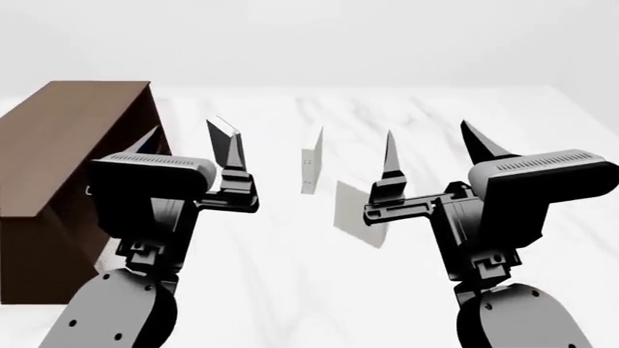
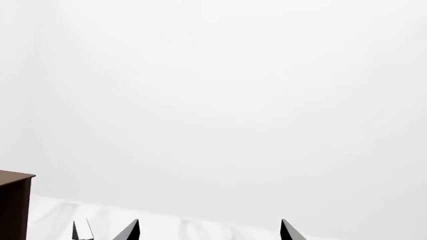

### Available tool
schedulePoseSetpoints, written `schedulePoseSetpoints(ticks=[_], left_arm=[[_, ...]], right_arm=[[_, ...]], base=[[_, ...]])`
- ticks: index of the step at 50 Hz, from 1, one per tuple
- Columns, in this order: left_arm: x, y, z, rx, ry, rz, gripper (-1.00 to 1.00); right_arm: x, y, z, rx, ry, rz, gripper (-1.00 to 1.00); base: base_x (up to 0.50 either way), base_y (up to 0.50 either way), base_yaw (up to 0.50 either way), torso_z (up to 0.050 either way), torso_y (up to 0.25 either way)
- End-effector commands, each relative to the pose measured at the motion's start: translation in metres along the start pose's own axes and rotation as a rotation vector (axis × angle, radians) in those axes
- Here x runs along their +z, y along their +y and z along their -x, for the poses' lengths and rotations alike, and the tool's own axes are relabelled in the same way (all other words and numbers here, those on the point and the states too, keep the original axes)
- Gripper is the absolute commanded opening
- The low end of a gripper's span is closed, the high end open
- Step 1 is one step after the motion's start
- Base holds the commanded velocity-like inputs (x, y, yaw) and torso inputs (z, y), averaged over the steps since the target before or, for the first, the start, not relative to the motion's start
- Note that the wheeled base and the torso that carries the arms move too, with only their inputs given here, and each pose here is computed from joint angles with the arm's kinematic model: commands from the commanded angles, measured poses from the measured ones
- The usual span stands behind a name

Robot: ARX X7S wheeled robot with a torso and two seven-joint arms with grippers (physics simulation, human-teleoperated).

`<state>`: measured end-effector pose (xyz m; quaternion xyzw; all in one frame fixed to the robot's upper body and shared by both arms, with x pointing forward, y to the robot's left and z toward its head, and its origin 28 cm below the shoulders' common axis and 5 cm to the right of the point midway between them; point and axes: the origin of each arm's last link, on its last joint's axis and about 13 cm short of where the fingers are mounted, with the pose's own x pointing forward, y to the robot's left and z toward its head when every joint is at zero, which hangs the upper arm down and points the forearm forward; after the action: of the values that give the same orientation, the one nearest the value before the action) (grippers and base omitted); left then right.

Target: Pick up the book on the right and place it under the cabinet shelf.

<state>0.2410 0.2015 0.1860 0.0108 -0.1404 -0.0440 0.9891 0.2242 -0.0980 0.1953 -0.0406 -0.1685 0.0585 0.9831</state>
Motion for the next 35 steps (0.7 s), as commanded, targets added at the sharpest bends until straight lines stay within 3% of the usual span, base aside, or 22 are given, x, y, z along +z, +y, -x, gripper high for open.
schedulePoseSetpoints(ticks=[1,12,23,29,35], left_arm=[[0.001,0.002,0.001,0.009,-0.002,-0.004,1.0],[0.003,0.002,0.001,0.008,-0.003,-0.007,1.0],[0.004,0.001,0.003,0.009,-0.005,-0.009,1.0],[0.006,0.0,0.005,-0.003,-0.009,-0.016,1.0],[0.006,-0.002,0.005,0.0,-0.011,-0.027,1.0]], right_arm=[[0.002,0.001,0.001,0.008,-0.006,0.0,1.0],[0.004,0.0,0.001,0.004,-0.006,-0.001,1.0],[0.016,-0.003,0.0,-0.019,0.01,-0.02,1.0],[0.037,-0.012,-0.006,0.026,0.081,0.01,1.0],[0.07,-0.025,-0.021,0.031,0.104,0.127,1.0]], base=[[0.39,0.0,0.0,0.0,0.0],[0.32,0.0,0.0,0.0,0.001],[0.02,0.0,0.0,0.0,0.001],[0.0,0.0,0.0,0.0,0.0],[0.0,0.0,0.0,0.0,0.0]])
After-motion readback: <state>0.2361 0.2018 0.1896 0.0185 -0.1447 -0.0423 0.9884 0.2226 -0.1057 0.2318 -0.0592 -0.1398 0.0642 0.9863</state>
